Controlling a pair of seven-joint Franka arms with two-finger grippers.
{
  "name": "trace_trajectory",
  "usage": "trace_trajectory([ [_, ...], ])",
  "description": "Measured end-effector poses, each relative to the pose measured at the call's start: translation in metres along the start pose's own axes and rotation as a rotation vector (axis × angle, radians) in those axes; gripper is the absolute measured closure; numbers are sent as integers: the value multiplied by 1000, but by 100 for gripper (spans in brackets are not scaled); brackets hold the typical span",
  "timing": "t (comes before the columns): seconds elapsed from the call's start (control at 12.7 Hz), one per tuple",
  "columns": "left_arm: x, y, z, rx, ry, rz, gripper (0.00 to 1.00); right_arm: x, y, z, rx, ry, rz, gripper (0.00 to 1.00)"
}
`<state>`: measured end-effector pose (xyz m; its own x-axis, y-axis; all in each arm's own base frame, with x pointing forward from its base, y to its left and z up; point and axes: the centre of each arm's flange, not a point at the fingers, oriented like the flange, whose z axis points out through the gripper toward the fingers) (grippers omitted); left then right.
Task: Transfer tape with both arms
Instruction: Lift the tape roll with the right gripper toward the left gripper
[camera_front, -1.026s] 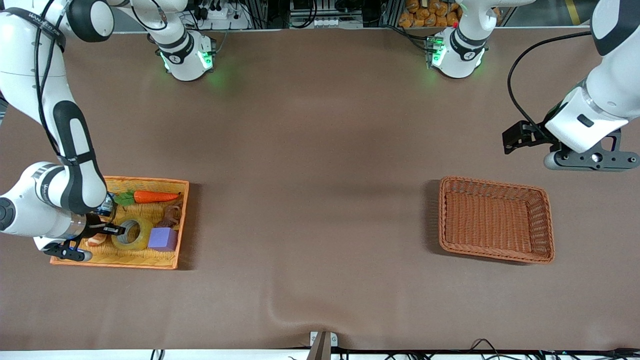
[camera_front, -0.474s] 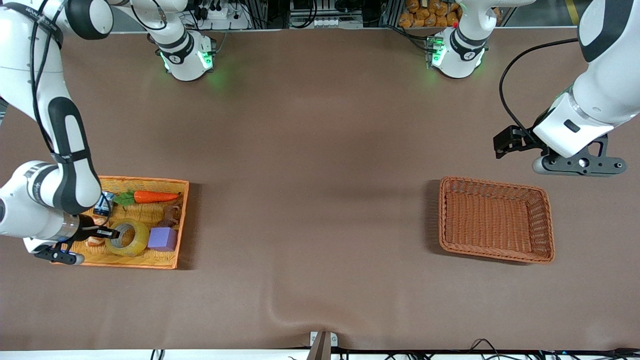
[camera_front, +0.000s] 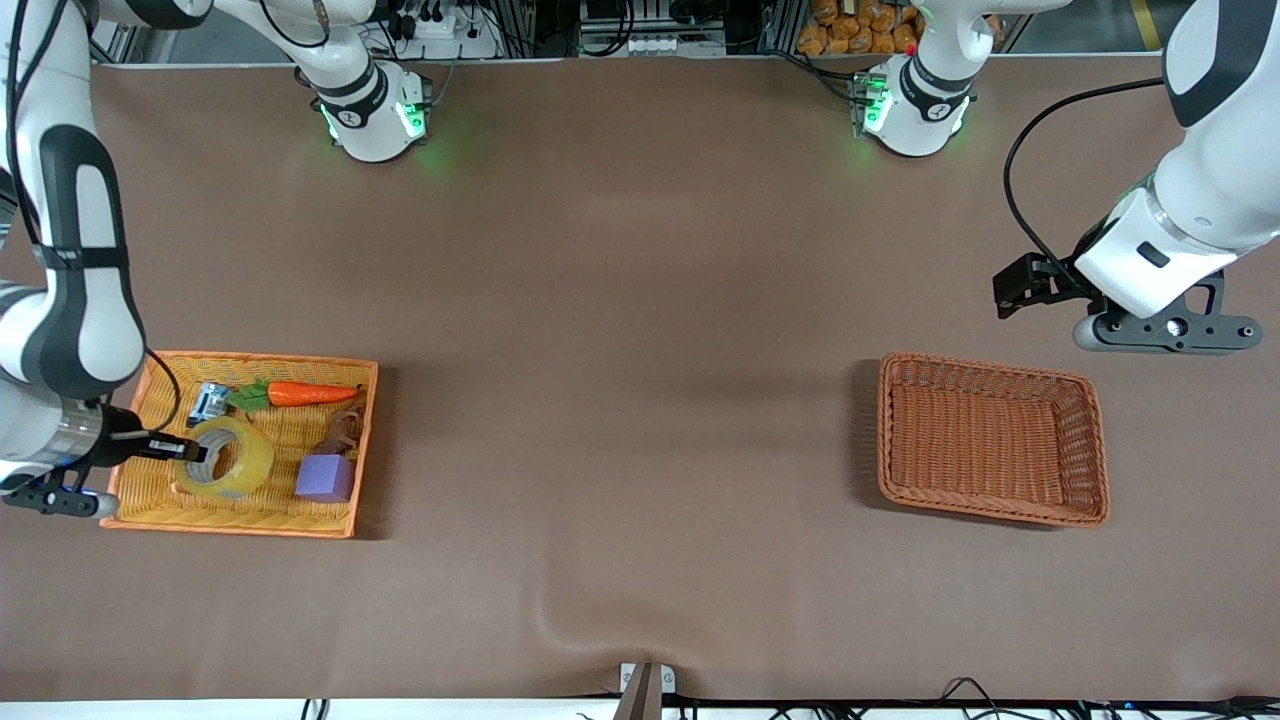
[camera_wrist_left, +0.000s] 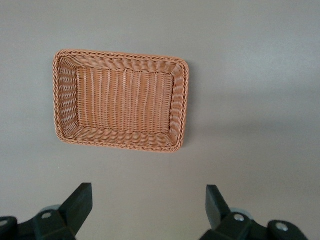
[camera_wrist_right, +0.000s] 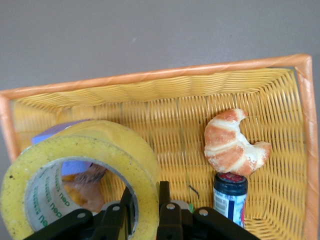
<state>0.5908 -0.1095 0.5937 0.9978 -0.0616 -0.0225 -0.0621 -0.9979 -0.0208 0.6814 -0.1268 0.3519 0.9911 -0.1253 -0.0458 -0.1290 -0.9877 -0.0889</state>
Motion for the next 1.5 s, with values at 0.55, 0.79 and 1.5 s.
trace_trajectory([
  [0.55, 4, 1, 26, 3, -42, 2, 0, -9, -133, -43, 9, 41, -203, 78],
  [0.79, 10, 2, 39, 0, -53, 4, 0, -22, -212, -40, 12, 38, -222, 78],
  [1.5, 14, -16, 107, 0, -75, -28, 0, -143, -495, 71, 5, 24, -255, 78],
])
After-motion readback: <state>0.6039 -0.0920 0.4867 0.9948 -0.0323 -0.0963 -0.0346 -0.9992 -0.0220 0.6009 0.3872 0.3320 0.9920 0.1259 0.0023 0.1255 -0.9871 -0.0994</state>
